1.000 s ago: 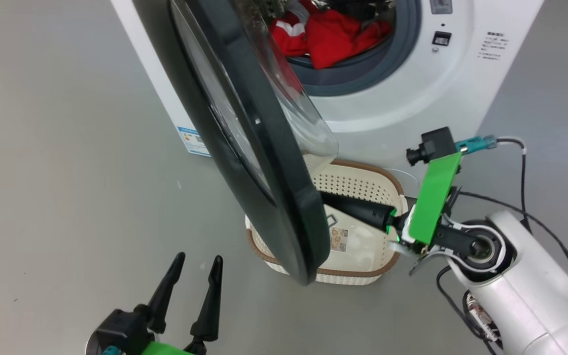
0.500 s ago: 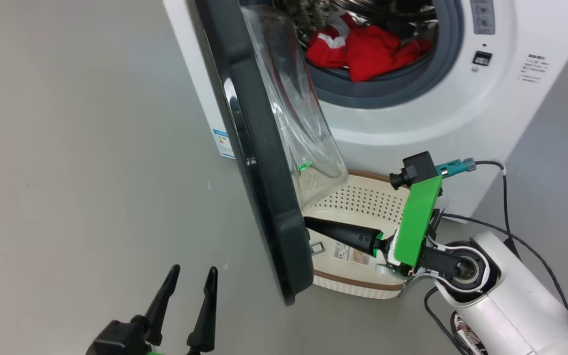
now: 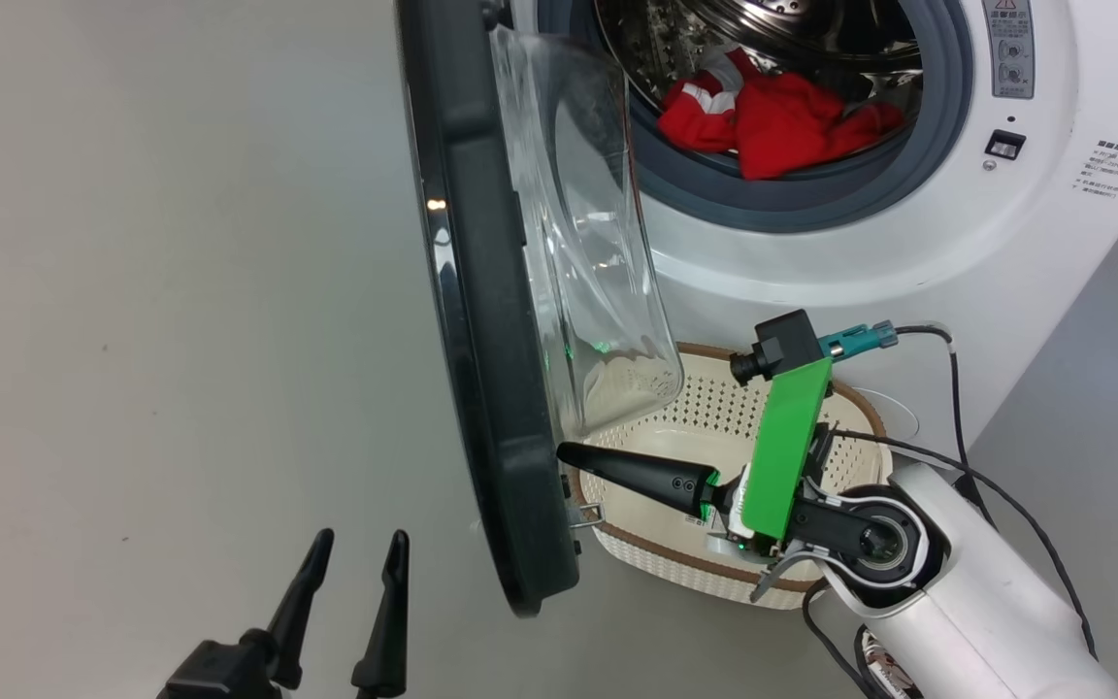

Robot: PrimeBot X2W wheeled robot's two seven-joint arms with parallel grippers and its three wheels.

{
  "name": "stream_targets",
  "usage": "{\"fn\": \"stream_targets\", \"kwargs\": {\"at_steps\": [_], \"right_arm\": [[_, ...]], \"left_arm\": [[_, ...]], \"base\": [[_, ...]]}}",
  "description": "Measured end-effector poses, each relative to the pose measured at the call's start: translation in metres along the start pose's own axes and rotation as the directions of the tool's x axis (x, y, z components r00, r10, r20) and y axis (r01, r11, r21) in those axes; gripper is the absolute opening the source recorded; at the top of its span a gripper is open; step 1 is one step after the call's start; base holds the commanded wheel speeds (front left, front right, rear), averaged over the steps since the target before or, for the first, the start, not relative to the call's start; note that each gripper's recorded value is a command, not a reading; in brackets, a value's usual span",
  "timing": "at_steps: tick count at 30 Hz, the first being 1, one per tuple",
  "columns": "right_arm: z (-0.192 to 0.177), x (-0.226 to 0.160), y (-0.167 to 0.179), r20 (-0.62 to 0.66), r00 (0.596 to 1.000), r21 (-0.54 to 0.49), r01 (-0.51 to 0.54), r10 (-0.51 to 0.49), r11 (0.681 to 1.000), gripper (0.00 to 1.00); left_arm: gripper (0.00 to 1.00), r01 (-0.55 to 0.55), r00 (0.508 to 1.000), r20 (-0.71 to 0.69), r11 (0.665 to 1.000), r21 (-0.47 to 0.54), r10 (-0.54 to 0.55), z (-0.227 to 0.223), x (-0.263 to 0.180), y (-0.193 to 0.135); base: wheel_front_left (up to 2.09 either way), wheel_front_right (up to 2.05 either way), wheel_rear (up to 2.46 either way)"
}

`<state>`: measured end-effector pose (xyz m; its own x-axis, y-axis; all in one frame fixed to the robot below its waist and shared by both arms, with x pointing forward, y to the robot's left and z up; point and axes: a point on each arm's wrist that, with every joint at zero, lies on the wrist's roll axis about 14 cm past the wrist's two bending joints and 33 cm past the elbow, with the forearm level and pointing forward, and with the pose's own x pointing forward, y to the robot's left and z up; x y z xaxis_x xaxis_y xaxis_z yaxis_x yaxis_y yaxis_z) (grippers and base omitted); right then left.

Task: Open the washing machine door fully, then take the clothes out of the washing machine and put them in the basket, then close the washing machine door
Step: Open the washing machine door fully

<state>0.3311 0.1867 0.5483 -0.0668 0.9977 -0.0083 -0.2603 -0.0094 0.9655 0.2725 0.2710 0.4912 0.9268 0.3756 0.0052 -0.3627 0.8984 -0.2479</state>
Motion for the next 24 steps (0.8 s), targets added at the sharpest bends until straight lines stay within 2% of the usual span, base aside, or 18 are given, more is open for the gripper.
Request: {"fn": "stream_targets", "kwargs": {"at_steps": [9, 24], "right_arm": [[-0.012, 0.008, 0.002, -0.027, 1.0, 0.003, -0.003, 0.003, 1.0, 0.0], [-0.011, 0.009, 0.005, -0.014, 1.0, -0.001, -0.004, 0.004, 1.0, 0.0]], "left_arm": [[1.0, -0.025, 1.0, 0.01, 1.0, -0.003, 0.025, 0.003, -0.005, 0.006], [1.0, -0.023, 1.0, 0.018, 1.0, -0.006, 0.023, 0.005, -0.005, 0.006]], "base": [[0.0, 0.0, 0.0], [0.0, 0.0, 0.0]]}}
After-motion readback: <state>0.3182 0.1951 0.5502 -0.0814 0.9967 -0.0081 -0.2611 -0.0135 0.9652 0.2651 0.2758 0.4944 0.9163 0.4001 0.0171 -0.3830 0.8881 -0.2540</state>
